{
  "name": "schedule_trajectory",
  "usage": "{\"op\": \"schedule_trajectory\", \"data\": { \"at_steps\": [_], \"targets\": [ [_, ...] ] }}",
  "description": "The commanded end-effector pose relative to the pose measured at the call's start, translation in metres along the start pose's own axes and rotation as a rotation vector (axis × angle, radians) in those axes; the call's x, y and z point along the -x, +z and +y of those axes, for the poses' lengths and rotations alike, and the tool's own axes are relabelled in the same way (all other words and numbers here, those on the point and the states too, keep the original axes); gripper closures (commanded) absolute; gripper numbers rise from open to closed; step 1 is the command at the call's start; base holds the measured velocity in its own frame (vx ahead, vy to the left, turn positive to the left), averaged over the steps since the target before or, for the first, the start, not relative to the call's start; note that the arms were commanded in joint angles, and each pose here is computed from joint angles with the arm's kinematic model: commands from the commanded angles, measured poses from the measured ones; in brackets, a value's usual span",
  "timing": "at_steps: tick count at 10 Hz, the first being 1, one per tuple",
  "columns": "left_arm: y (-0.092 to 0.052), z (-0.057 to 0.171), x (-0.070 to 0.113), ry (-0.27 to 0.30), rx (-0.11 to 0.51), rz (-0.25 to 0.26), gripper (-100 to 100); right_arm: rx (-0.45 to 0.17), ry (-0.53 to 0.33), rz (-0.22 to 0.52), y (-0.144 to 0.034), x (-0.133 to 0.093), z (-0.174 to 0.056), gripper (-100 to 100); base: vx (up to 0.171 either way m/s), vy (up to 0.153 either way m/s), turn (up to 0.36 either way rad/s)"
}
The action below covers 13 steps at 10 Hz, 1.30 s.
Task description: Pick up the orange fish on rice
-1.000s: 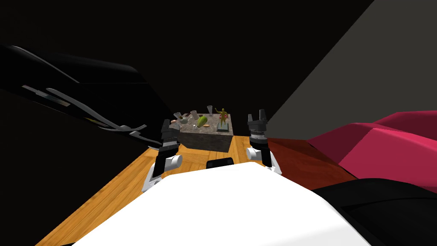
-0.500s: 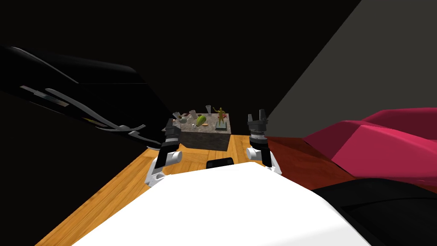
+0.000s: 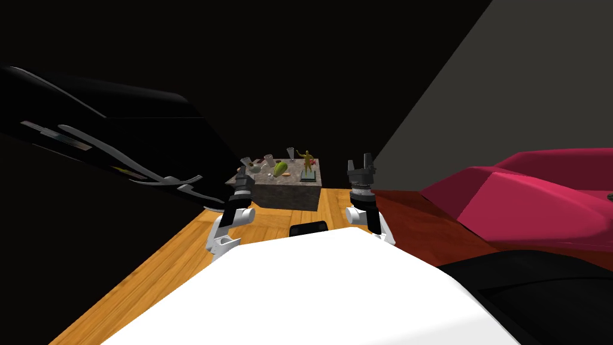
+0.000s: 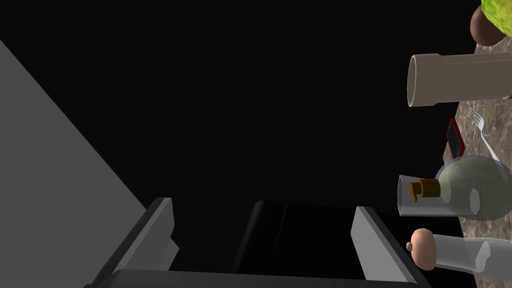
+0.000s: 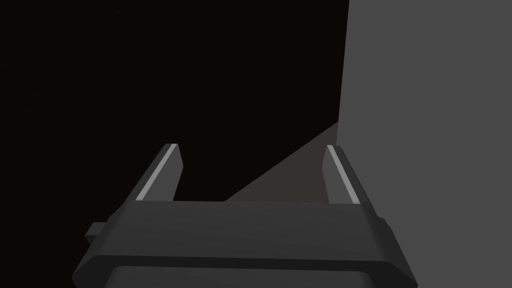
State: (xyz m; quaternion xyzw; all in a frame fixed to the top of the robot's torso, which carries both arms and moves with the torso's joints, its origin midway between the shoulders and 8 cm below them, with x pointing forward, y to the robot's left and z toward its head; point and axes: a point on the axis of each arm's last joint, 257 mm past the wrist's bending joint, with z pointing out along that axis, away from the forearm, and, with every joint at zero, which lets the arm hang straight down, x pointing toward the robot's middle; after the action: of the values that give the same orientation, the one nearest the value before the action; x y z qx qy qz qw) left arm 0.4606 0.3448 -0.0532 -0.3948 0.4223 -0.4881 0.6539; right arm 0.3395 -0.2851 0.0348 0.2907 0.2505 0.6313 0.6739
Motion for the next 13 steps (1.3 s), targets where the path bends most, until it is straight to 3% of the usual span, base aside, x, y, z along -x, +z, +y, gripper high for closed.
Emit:
{"op": "schedule_trajectory", "data": {
  "at_steps": [1, 2, 4, 5, 7, 8, 13],
  "targets": [
    [0.004, 0.012, 0.002, 0.007, 0.045, -0.003, -100, 0.0, 0.0, 0.0, 0.0, 0.0, 0.0, 0, -0.037, -0.021, -0.04],
    [0.014, 0.02, 0.006, 0.023, 0.069, -0.008, -100, 0.0, 0.0, 0.0, 0.0, 0.0, 0.0, 0, -0.042, -0.038, -0.072],
    [0.013, 0.031, 0.007, 0.023, 0.113, -0.009, -100, 0.0, 0.0, 0.0, 0.0, 0.0, 0.0, 0, -0.029, -0.02, -0.015],
    [0.023, 0.04, 0.011, 0.038, 0.141, -0.016, -100, 0.0, 0.0, 0.0, 0.0, 0.0, 0.0, 0, -0.022, -0.027, -0.081],
    [0.022, 0.05, 0.012, 0.037, 0.18, -0.017, -100, 0.0, 0.0, 0.0, 0.0, 0.0, 0.0, 0, -0.02, -0.021, -0.022],
    [0.031, 0.058, 0.017, 0.051, 0.207, -0.024, -100, 0.0, 0.0, 0.0, 0.0, 0.0, 0.0, 0, -0.02, -0.025, -0.096],
    [0.034, 0.088, 0.024, 0.063, 0.322, -0.036, -100, 0.0, 0.0, 0.0, 0.0, 0.0, 0.0, 0, -0.019, -0.022, -0.033]
  ]
}}
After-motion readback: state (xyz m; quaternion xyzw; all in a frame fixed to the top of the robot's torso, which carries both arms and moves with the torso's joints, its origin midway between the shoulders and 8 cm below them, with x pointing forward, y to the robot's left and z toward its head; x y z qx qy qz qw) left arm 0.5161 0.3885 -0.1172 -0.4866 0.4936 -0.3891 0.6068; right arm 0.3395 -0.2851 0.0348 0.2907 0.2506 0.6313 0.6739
